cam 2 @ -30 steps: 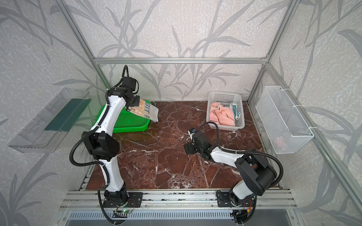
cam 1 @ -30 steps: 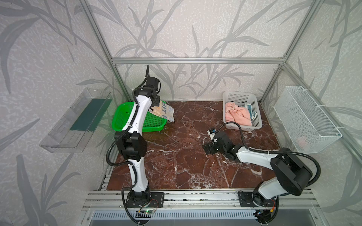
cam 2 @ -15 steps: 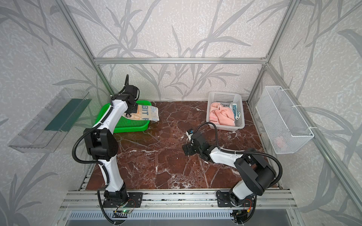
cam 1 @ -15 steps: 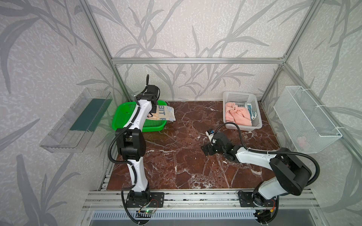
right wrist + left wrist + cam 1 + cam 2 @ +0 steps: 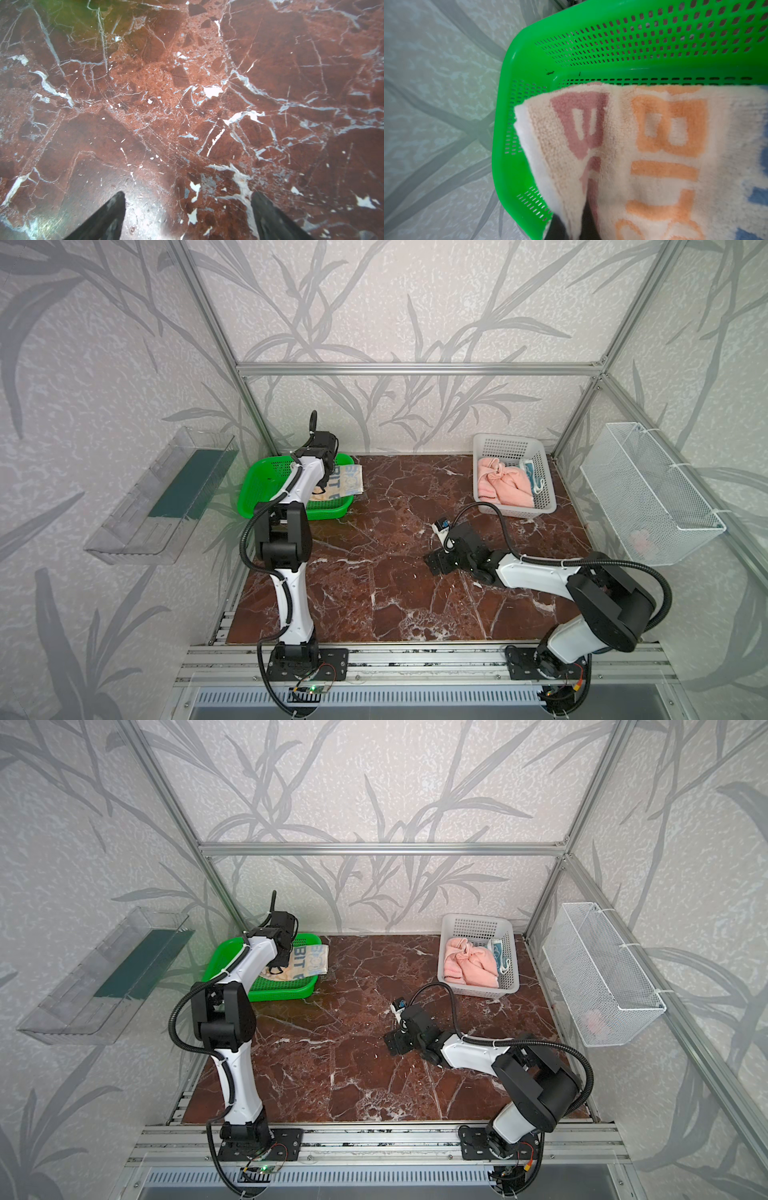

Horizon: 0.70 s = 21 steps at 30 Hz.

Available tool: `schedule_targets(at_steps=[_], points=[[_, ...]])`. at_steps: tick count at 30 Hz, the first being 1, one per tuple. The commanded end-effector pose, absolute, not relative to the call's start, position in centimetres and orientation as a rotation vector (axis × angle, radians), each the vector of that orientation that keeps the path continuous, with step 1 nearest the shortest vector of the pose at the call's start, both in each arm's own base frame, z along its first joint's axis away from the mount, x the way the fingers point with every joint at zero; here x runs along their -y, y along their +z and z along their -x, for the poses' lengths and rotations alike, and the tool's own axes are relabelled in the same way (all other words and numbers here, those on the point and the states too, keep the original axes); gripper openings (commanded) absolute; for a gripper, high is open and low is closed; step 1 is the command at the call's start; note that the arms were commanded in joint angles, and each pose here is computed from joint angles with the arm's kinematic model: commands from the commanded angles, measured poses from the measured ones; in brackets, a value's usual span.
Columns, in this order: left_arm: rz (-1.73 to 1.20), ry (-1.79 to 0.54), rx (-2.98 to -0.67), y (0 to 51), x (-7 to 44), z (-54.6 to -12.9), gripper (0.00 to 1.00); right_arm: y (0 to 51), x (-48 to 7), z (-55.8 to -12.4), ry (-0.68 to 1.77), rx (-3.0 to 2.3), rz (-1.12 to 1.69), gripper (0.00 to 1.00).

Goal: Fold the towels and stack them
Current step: 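Lower the held cream towel into the green basket with the left gripper, then open the left gripper and withdraw it from the green basket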

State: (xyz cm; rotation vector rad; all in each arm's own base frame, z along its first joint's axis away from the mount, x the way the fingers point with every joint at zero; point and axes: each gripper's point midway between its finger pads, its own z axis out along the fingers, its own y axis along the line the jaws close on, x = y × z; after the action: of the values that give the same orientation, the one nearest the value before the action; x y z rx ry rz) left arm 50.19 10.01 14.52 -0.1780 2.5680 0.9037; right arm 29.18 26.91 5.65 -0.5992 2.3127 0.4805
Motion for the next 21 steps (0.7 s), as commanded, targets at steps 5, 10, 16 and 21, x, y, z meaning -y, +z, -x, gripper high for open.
schedule_targets(at_steps=[5, 10, 16, 21], points=[[0.214, 1.038, -2.578, 12.4, -12.4, -50.0, 0.0, 6.2, -27.7, -29.5, 0.46, -2.299, 0.622, 0.94], [0.208, 1.046, -2.576, 12.1, -12.6, -50.5, 0.0, 6.5, -28.0, -29.6, 0.452, -2.287, 0.627, 0.94], [0.179, 1.091, -2.566, 12.2, -13.4, -50.8, 0.0, 6.6, -28.5, -29.6, 0.447, -2.278, 0.646, 0.94], [0.189, 1.14, -2.559, 12.3, -14.7, -50.6, 0.0, 6.7, -28.8, -29.7, 0.444, -2.272, 0.656, 0.94]])
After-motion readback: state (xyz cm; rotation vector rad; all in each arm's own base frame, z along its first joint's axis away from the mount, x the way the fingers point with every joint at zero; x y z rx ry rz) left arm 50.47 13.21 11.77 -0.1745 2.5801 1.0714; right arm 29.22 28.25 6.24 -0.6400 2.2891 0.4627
